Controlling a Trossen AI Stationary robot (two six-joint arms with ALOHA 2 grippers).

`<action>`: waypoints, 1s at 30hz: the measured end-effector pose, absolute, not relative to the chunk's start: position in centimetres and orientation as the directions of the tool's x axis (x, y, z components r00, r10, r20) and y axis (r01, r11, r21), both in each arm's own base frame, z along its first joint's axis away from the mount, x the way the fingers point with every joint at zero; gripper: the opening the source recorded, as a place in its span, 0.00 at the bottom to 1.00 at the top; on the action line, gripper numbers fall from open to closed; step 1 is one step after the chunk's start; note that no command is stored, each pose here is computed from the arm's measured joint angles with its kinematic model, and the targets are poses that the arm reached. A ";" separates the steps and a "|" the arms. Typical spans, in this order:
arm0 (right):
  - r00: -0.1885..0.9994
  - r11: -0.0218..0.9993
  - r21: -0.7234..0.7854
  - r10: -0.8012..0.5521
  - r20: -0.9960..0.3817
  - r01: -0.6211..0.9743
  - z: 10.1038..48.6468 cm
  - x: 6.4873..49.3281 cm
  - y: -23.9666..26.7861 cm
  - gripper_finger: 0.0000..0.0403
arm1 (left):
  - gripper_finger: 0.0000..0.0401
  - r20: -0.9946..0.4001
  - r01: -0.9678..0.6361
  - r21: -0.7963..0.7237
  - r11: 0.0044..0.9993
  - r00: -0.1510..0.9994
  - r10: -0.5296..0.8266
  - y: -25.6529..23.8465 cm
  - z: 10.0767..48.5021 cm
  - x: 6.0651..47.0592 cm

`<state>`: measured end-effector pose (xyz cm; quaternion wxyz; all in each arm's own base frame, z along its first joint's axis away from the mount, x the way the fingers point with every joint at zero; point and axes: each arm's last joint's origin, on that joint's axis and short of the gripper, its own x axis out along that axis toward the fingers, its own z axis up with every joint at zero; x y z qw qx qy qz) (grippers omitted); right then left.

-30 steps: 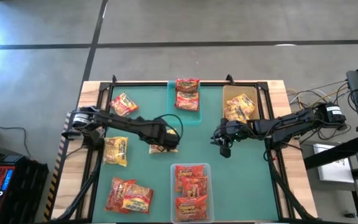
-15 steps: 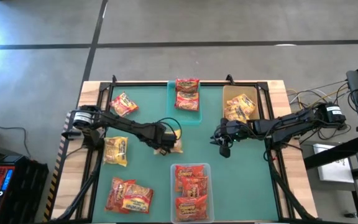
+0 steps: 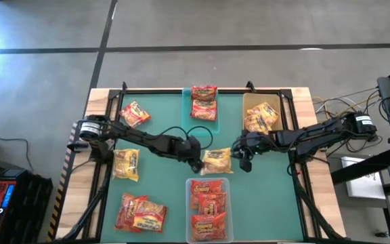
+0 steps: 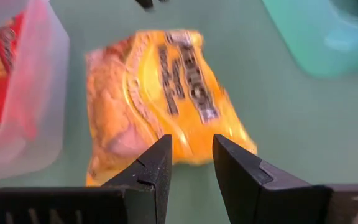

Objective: Sort Maruchan noodles
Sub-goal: Put the top yellow noodle pack into the transparent orange bin

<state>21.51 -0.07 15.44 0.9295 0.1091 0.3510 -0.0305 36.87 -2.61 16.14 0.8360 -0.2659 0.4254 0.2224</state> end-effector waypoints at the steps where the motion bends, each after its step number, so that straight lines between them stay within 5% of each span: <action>1: 0.734 0.971 0.187 0.020 -0.679 0.146 15.2 21.3 -0.1 0.26 | 0.19 -0.823 -0.581 -0.269 0.769 0.553 0.130 -2.8 16.5 37.1; 13: 0.678 0.960 0.205 0.024 -0.735 0.189 15.0 21.0 -0.1 0.28 | 0.19 -0.725 -0.413 -0.354 0.839 0.688 0.033 -5.2 17.4 40.4; 30: 0.619 0.805 0.448 0.133 -0.774 0.388 14.7 20.3 0.6 0.60 | 0.19 -0.892 -0.380 -0.098 0.920 0.444 0.088 -5.9 14.1 44.6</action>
